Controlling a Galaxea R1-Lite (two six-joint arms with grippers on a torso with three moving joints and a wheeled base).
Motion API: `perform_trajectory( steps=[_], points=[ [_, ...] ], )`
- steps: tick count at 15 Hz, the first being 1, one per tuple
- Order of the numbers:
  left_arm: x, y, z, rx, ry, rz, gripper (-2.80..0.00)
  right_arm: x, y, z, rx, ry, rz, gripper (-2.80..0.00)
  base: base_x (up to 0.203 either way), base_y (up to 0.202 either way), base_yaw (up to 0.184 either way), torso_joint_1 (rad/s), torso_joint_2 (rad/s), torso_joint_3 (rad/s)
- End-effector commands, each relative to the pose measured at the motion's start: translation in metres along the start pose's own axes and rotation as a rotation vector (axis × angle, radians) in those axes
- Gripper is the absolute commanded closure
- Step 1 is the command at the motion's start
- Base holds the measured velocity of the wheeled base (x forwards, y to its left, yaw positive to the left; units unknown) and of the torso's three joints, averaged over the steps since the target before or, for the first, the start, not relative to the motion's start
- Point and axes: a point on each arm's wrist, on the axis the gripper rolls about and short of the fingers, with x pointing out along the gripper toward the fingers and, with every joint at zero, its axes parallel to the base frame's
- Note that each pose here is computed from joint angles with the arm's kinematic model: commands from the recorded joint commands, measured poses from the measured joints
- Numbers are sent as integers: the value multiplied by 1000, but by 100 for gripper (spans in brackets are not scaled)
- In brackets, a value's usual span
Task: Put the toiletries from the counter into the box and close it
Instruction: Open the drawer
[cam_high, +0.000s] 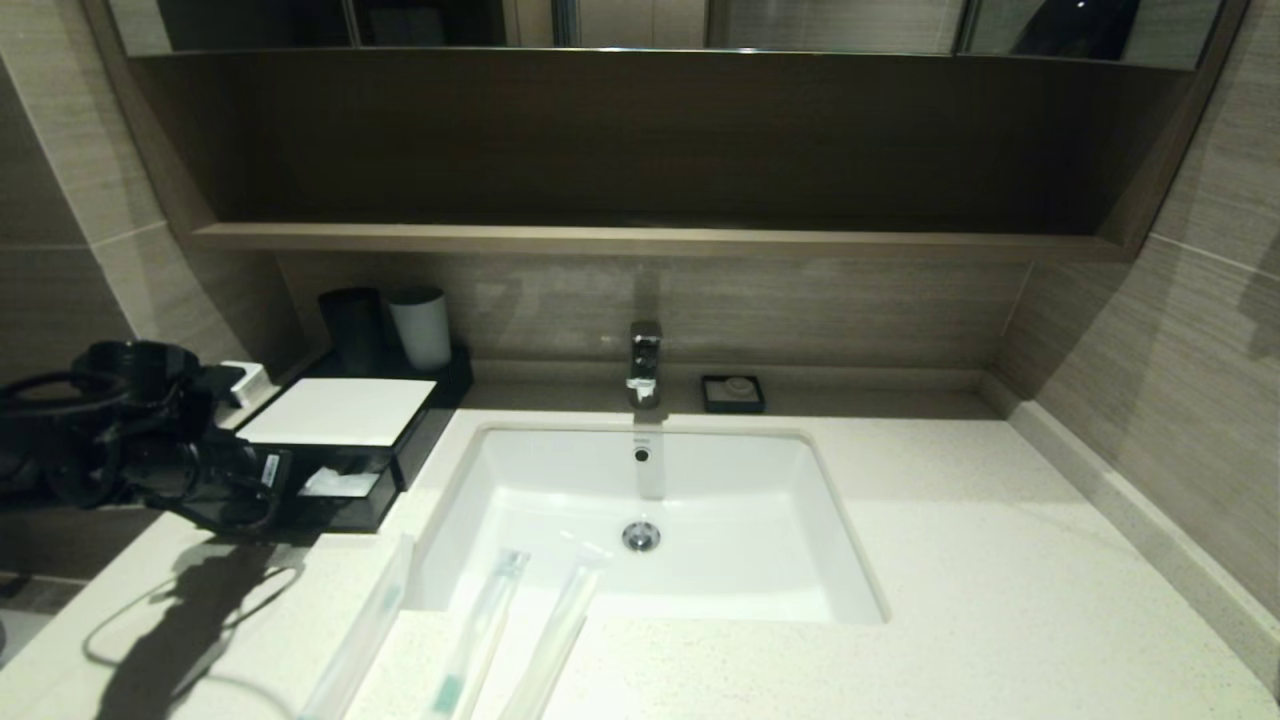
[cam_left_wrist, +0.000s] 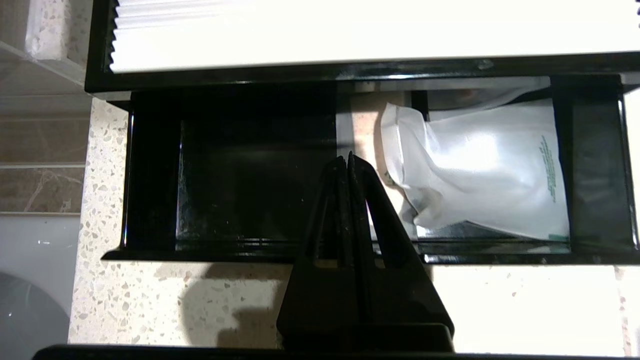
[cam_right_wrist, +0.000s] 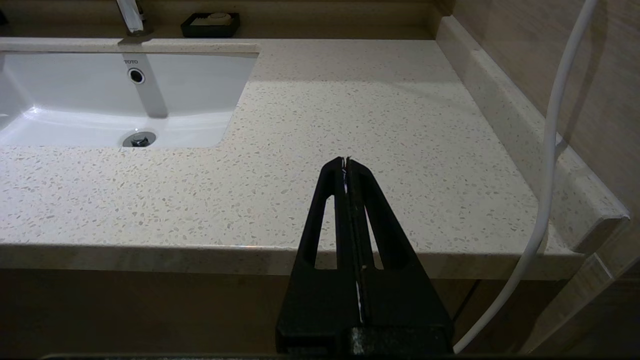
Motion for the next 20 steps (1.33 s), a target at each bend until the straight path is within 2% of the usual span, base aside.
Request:
perform_trajectory(
  steps=[1, 11, 17, 20],
  points=[
    [8, 0, -2, 0, 5, -3, 0, 0, 0, 0, 0, 0, 0, 0, 0, 0, 0, 0, 0, 0],
    [15, 1, -3, 4, 12, -5, 0, 0, 0, 0, 0, 1, 0, 0, 0, 0, 0, 0, 0, 0],
    [12, 0, -7, 2, 60, -2, 0, 0, 0, 0, 0, 0, 0, 0, 0, 0, 0, 0, 0, 0],
    [11, 0, -7, 8, 61, -1, 0, 0, 0, 0, 0, 1, 0, 0, 0, 0, 0, 0, 0, 0]
  ],
)
